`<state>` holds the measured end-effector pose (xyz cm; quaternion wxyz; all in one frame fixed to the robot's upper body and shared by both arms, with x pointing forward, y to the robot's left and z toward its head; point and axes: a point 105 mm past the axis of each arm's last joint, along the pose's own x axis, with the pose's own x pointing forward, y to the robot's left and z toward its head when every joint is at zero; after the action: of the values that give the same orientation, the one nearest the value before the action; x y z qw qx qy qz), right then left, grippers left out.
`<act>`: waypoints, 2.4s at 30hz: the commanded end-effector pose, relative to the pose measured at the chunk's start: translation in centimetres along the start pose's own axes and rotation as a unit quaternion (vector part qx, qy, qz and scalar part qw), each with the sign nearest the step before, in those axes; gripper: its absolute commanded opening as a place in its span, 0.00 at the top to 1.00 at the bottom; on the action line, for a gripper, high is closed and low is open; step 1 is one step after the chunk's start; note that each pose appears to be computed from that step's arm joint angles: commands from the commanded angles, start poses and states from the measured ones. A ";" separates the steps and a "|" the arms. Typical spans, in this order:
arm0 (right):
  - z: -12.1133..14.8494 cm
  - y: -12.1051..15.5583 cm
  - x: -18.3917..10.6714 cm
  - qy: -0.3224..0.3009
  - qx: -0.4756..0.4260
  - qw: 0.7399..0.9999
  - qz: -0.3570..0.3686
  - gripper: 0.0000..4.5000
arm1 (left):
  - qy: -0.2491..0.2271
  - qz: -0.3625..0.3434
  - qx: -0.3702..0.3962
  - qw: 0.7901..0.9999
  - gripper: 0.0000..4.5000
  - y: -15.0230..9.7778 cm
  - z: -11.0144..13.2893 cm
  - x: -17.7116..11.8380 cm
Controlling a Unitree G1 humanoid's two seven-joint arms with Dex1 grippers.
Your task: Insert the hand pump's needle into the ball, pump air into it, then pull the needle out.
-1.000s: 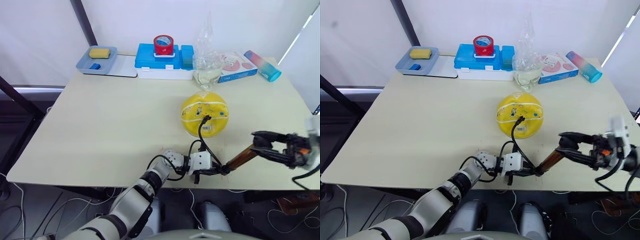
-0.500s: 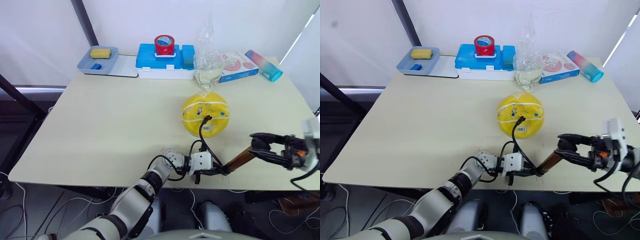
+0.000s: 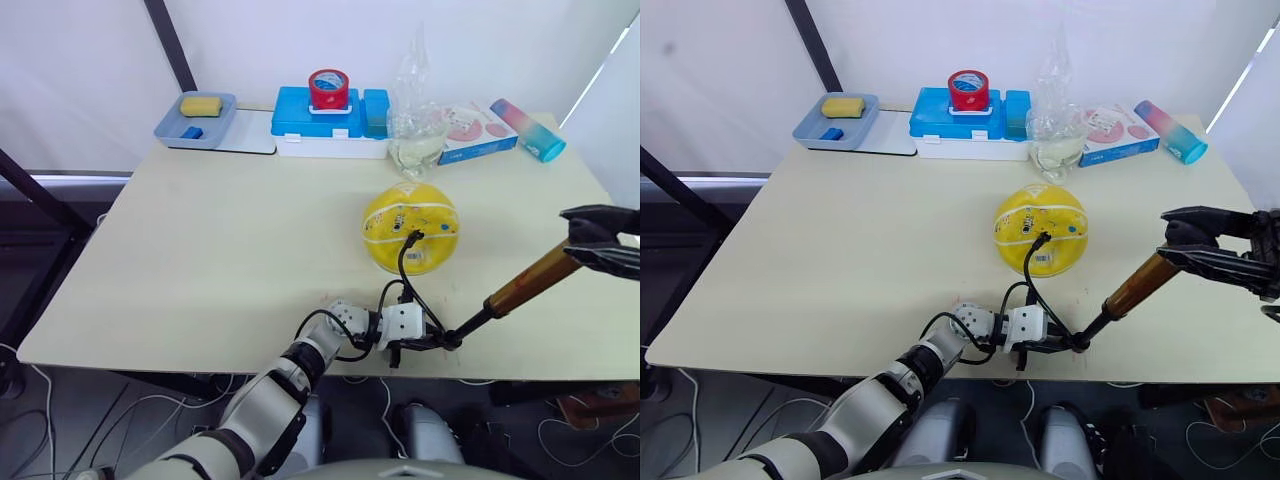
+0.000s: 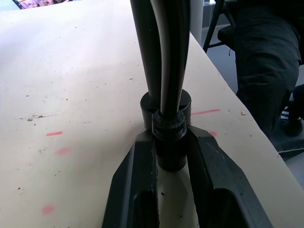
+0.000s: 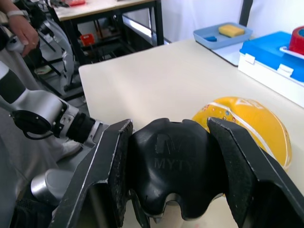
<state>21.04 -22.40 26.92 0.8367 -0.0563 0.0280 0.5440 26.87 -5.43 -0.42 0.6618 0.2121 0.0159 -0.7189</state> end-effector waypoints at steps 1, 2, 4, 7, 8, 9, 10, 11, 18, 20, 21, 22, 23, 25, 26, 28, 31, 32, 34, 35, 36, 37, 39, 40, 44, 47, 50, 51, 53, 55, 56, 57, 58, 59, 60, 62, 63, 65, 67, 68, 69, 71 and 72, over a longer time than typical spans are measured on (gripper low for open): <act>-0.6 -0.1 -0.1 0.009 -0.016 1.000 -0.019 0.56 | 0.085 -0.033 -0.058 0.994 0.92 -2.8 -4.7 -1.4; -1.6 -0.2 0.1 0.018 -0.008 1.000 -0.021 0.56 | 0.085 -0.033 -0.058 0.994 0.92 -2.8 -4.7 -1.4; -4.1 -0.4 0.6 0.052 0.003 0.998 -0.025 0.56 | 0.085 -0.032 -0.058 0.994 0.92 -2.8 -4.7 -1.3; -7.3 -0.7 1.5 0.073 0.006 0.997 -0.027 0.56 | 0.085 -0.030 -0.059 0.994 0.92 -2.7 -4.7 -1.4; -7.9 -0.8 1.7 0.075 0.006 0.997 -0.028 0.56 | 0.086 -0.029 -0.059 0.994 0.92 -2.7 -4.7 -1.4; -8.6 -0.9 1.8 0.076 0.008 0.997 -0.032 0.56 | 0.086 -0.029 -0.059 0.994 0.92 -2.7 -4.7 -1.4; -9.2 -1.0 1.9 0.076 0.010 0.997 -0.032 0.56 | 0.086 -0.029 -0.059 0.994 0.92 -2.7 -4.7 -1.4; -10.1 -1.1 2.1 0.080 0.009 0.996 -0.035 0.56 | 0.086 -0.028 -0.059 0.994 0.92 -2.6 -4.7 -1.4; -10.7 -1.7 2.6 0.059 -0.009 0.997 -0.056 0.56 | 0.084 -0.026 -0.059 0.994 0.92 -2.6 -4.7 -1.3; -9.7 -1.7 2.0 0.051 -0.014 0.997 -0.056 0.56 | 0.084 -0.025 -0.060 0.994 0.92 -2.6 -4.7 -1.3; -9.1 -1.7 1.8 0.045 -0.015 0.997 -0.055 0.56 | 0.084 -0.025 -0.060 0.994 0.92 -2.6 -4.7 -1.3; -8.5 -1.7 1.4 0.039 -0.017 0.998 -0.054 0.56 | 0.084 -0.026 -0.060 0.994 0.92 -2.6 -4.7 -1.3; -7.3 -1.8 0.8 0.030 -0.020 0.998 -0.059 0.56 | 0.084 -0.025 -0.060 0.994 0.92 -2.6 -4.6 -1.3; -5.6 -1.8 -0.1 0.020 -0.029 0.997 -0.067 0.56 | 0.084 -0.025 -0.060 0.994 0.92 -2.5 -4.6 -1.3; -4.9 -1.8 -0.5 0.018 -0.032 0.997 -0.068 0.56 | 0.085 -0.025 -0.059 0.994 0.92 -2.5 -4.6 -1.3; -3.0 -1.8 -1.2 0.004 -0.035 0.997 -0.071 0.56 | 0.085 -0.026 -0.059 0.994 0.92 -2.5 -4.6 -1.3; -1.0 -1.7 -1.6 -0.008 -0.040 0.996 -0.075 0.56 | 0.087 -0.028 -0.058 0.994 0.92 -2.6 -4.7 -1.3; -0.5 -1.6 -1.7 -0.011 -0.041 0.996 -0.075 0.56 | 0.087 -0.028 -0.058 0.994 0.92 -2.6 -4.7 -1.3; 0.6 -1.5 -1.7 -0.019 -0.042 0.996 -0.072 0.56 | 0.089 -0.029 -0.057 0.994 0.92 -2.6 -4.7 -1.3; 1.2 -1.4 -1.7 -0.023 -0.045 0.996 -0.071 0.56 | 0.089 -0.029 -0.057 0.994 0.92 -2.6 -4.7 -1.3; 1.7 -1.3 -1.6 -0.025 -0.048 0.996 -0.069 0.56 | 0.090 -0.029 -0.056 0.994 0.92 -2.6 -4.7 -1.3; 2.2 -1.2 -1.5 -0.030 -0.051 0.996 -0.067 0.56 | 0.090 -0.029 -0.056 0.994 0.92 -2.5 -4.7 -1.3; 2.9 -1.0 -1.2 -0.043 -0.051 0.996 -0.061 0.56 | 0.090 -0.028 -0.055 0.994 0.92 -2.5 -4.8 -1.4; 2.9 -0.9 -0.9 -0.044 -0.048 0.996 -0.056 0.56 | 0.090 -0.028 -0.055 0.994 0.92 -2.5 -4.8 -1.4; -0.1 -0.6 0.5 -0.013 -0.014 0.999 -0.037 0.56 | 0.089 -0.029 -0.056 0.994 0.92 -2.7 -4.8 -1.4; -3.7 -1.2 0.9 0.027 -0.003 0.999 -0.047 0.56 | 0.087 -0.030 -0.056 0.994 0.92 -2.7 -4.7 -1.2; -7.2 -1.2 1.7 0.050 0.011 0.998 -0.045 0.56 | 0.086 -0.027 -0.055 0.994 0.92 -2.5 -4.6 -1.2; -8.6 -1.5 1.9 0.063 0.010 0.997 -0.052 0.56 | 0.086 -0.026 -0.055 0.994 0.92 -2.4 -4.5 -1.2; -10.4 -1.7 2.1 0.082 0.005 0.995 -0.056 0.56 | 0.086 -0.025 -0.055 0.995 0.92 -2.4 -4.5 -1.1; -11.8 -1.7 2.6 0.083 0.004 0.995 -0.059 0.56 | 0.084 -0.026 -0.050 0.995 0.92 -2.4 -4.4 -1.1; -12.2 -1.7 2.7 0.082 0.003 0.995 -0.060 0.56 | 0.083 -0.027 -0.049 0.995 0.92 -2.4 -4.3 -1.1; -12.3 -1.7 2.8 0.080 0.001 0.995 -0.060 0.56 | 0.082 -0.027 -0.048 0.995 0.92 -2.4 -4.3 -1.1; -12.2 -1.7 2.7 0.077 -0.002 0.995 -0.060 0.56 | 0.081 -0.027 -0.047 0.995 0.92 -2.3 -4.3 -1.1; -11.8 -1.8 2.7 0.071 -0.009 0.996 -0.059 0.56 | 0.081 -0.026 -0.048 0.995 0.92 -2.3 -4.3 -1.1; -11.2 -1.9 2.5 0.062 -0.016 0.996 -0.059 0.56 | 0.082 -0.026 -0.048 0.995 0.92 -2.3 -4.3 -1.2; -9.7 -2.0 2.2 0.046 -0.025 0.997 -0.059 0.56 | 0.083 -0.026 -0.048 0.995 0.92 -2.3 -4.4 -1.3; -9.0 -2.1 1.9 0.041 -0.030 0.997 -0.058 0.56 | 0.083 -0.026 -0.049 0.995 0.92 -2.3 -4.4 -1.3; -7.3 -2.0 1.4 0.031 -0.038 0.997 -0.053 0.56 | 0.084 -0.028 -0.049 0.995 0.92 -2.4 -4.5 -1.4; -5.5 -2.0 0.9 0.021 -0.044 0.998 -0.049 0.56 | 0.085 -0.029 -0.049 0.995 0.92 -2.4 -4.5 -1.4; -4.9 -1.9 0.7 0.019 -0.046 0.998 -0.048 0.56 | 0.085 -0.029 -0.049 0.995 0.92 -2.4 -4.5 -1.4; -3.6 -1.8 0.2 0.017 -0.050 0.998 -0.047 0.56 | 0.085 -0.029 -0.049 0.995 0.92 -2.4 -4.5 -1.4; -1.6 -1.6 -0.5 0.014 -0.055 0.997 -0.044 0.56 | 0.085 -0.030 -0.049 0.995 0.92 -2.4 -4.5 -1.4; -1.0 -1.5 -0.7 0.013 -0.055 0.997 -0.043 0.56 | 0.085 -0.031 -0.050 0.995 0.92 -2.5 -4.6 -1.5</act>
<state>22.57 -22.34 21.26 0.8376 -0.0724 0.0588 0.5382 26.97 -5.58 -0.34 0.6622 0.2137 0.0139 -0.7181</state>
